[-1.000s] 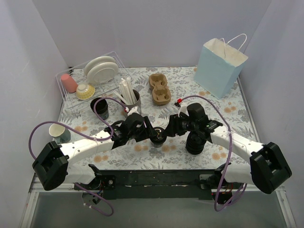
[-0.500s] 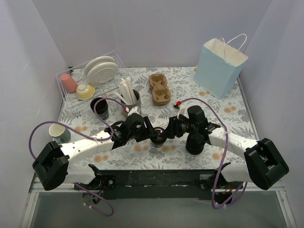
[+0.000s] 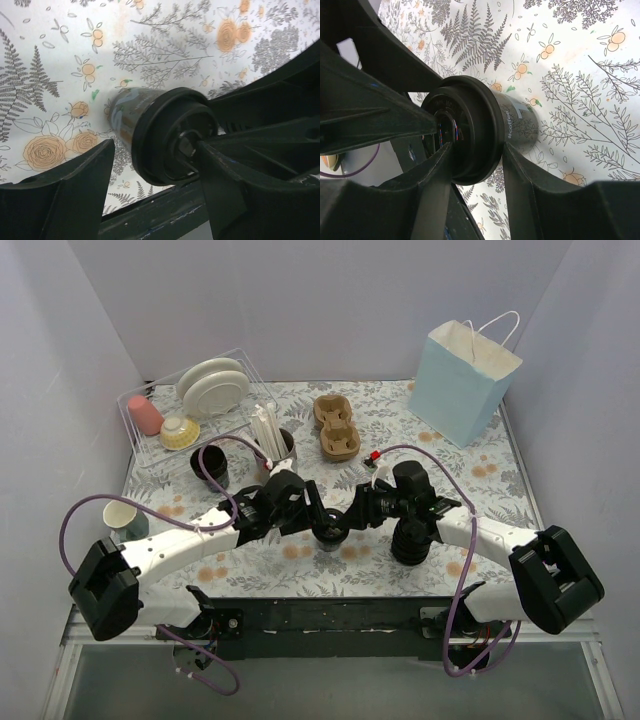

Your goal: Pack the takeout coffee

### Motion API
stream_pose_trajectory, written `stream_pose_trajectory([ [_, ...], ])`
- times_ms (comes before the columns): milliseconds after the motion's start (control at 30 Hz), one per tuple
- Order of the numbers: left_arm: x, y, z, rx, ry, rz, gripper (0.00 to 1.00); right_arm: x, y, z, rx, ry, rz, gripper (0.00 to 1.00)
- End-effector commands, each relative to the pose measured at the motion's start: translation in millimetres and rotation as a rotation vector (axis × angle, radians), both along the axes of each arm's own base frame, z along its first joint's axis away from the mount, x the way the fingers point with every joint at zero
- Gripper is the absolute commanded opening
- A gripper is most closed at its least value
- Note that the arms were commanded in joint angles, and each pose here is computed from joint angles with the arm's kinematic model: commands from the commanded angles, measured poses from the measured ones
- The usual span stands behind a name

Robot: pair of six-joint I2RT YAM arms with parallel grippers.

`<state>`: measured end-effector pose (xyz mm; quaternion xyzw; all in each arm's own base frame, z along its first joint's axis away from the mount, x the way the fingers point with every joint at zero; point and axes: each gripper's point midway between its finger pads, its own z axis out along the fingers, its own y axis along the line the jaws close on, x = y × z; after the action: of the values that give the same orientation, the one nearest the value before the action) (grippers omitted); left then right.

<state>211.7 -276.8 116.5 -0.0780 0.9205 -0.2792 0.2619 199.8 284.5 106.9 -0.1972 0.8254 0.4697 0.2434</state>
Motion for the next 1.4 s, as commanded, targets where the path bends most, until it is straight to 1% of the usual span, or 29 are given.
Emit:
stream_pose_trajectory([
  [0,9,3,48,-0.017,-0.090,-0.018,0.66,-12,-18,-41,-0.151,0.065,-0.004,0.43],
  [100,10,5,61,-0.038,-0.120,-0.022,0.65,-13,-19,-41,-0.158,0.064,-0.001,0.42],
  [167,9,8,60,-0.039,-0.125,-0.022,0.63,-11,-18,-39,-0.158,0.058,0.003,0.41],
  [233,9,15,55,-0.034,-0.123,-0.009,0.59,-9,-18,-37,-0.161,0.054,0.000,0.41],
  [300,9,19,50,-0.030,-0.117,-0.008,0.52,-9,-17,-36,-0.161,0.052,0.003,0.41],
  [433,7,23,42,-0.045,-0.110,-0.013,0.49,-7,-17,-36,-0.166,0.054,0.004,0.40],
  [500,6,23,40,-0.067,-0.112,-0.020,0.49,-8,-17,-36,-0.168,0.055,0.005,0.40],
  [600,7,24,31,-0.066,-0.100,-0.018,0.49,-8,-16,-36,-0.168,0.056,0.006,0.40],
  [1100,3,35,-18,-0.006,-0.022,0.016,0.47,-11,-19,-44,-0.173,0.064,0.003,0.39],
  [1233,-1,40,-37,0.025,0.015,0.029,0.45,-14,-21,-52,-0.180,0.074,0.002,0.39],
  [1367,-14,53,-65,0.072,0.095,0.062,0.45,-19,-30,-69,-0.215,0.090,-0.013,0.38],
])
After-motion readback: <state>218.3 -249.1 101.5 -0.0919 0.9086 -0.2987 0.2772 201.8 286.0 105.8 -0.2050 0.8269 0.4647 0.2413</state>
